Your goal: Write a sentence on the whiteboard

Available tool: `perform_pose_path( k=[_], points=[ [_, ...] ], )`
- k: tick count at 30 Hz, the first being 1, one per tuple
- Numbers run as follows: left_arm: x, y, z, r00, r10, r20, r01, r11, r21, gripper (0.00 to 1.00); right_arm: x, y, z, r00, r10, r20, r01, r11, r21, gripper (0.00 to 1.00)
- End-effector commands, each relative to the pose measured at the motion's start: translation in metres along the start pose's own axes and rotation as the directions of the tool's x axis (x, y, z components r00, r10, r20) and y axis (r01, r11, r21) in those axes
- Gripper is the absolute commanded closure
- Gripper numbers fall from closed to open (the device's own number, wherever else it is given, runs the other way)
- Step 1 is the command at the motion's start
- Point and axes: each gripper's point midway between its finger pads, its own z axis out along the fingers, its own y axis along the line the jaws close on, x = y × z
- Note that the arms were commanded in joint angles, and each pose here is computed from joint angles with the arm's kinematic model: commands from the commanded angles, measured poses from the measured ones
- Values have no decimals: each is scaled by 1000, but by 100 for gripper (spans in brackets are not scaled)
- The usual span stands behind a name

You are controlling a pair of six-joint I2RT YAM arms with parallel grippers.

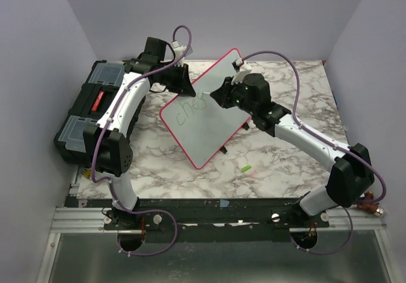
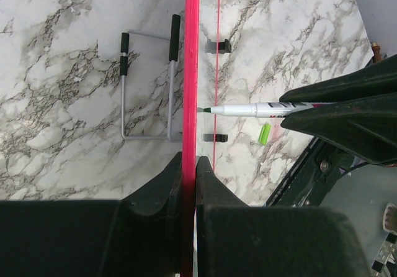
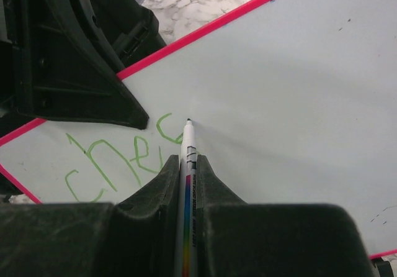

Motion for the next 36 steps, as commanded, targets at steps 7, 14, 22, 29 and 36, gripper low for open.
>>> perform_pose_path(
  k=[7,14,22,29,36],
  points=[
    [-25,17,-13,987,141,73,-132,984,-122,100,-2,12,11,1000,-9,-21,8,998,-60,99],
    [-26,17,-12,988,140,73,-130,984,-122,100,19,19,6,997,-13,-78,3,992,-125,99],
    [-26,16,-13,987,142,74,-132,984,-124,100,42,4,2,991,-17,-135,8,998,-70,99],
    [-26,16,-13,987,142,74,-132,983,-125,100,60,-18,-6,985,-21,-173,26,999,27,99],
    [-25,16,-13,988,140,72,-131,984,-123,100,53,-37,-8,988,-32,-148,52,990,135,99]
  ],
)
